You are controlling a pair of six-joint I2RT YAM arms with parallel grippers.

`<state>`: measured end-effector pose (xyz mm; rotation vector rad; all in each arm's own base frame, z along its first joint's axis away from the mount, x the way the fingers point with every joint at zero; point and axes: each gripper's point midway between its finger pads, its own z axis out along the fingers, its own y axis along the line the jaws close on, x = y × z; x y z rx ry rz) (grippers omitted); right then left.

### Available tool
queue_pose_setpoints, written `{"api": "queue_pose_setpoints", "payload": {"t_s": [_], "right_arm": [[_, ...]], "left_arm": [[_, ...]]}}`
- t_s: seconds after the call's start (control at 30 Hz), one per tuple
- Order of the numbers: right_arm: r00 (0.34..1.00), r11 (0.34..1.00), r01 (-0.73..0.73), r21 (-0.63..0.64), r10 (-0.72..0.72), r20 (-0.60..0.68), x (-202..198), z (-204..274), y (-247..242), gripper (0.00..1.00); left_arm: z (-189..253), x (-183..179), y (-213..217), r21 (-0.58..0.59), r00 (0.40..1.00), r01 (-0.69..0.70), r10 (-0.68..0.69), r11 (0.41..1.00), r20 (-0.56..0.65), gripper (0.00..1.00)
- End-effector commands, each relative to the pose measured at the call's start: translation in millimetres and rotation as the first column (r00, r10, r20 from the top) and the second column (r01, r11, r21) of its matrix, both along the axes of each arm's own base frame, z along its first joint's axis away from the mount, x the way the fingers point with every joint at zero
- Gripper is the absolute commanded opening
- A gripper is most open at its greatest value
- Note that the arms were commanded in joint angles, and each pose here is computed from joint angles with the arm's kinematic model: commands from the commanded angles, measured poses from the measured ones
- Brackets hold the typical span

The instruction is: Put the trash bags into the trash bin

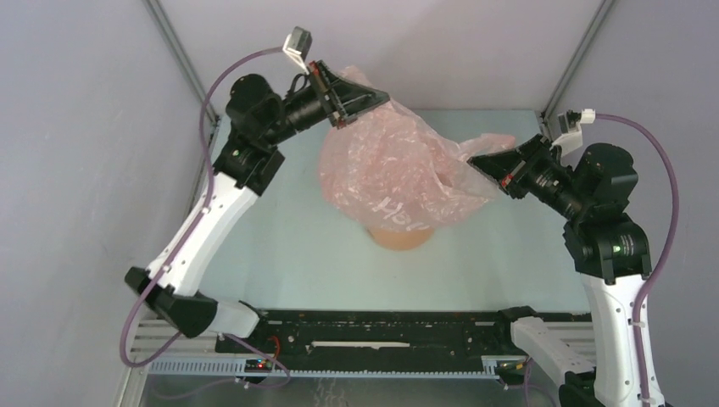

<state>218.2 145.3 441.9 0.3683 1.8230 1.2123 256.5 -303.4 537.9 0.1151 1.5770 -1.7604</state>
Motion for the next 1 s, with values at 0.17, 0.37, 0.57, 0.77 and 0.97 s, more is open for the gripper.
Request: {"api": "queue_pose_setpoints", "payload": {"t_s": [0.17, 0.37, 0.57, 0.77, 0.97], "right_arm": [[0.986, 0.975, 0.167, -0.148, -0.164, 0.033, 13, -5, -33, 0.03], [0.979, 0.964, 0.2, -0.175, -0.191, 0.064, 20, 1, -43, 0.04], [0.964, 0.929, 0.262, -0.263, -0.243, 0.103, 37, 5, -64, 0.05], [0.967, 0.904, 0.253, -0.346, -0.235, 0.094, 35, 2, -70, 0.24], [0.953, 0.869, 0.304, -0.391, -0.275, 0.129, 17, 16, -84, 0.79]], "left_arm": [[43, 7, -50, -0.141, 0.982, 0.186, -0.18, 0.972, 0.054, 0.0], [4, 20, -86, -0.162, 0.974, 0.224, -0.228, 0.961, -0.009, 0.0], [-13, 32, -114, -0.144, 0.961, 0.264, -0.272, 0.954, -0.04, 0.0], [-22, 39, -101, -0.091, 0.965, 0.256, -0.26, 0.962, -0.033, 0.0], [-48, 24, -83, -0.028, 0.959, 0.28, -0.281, 0.96, -0.036, 0.0]]}}
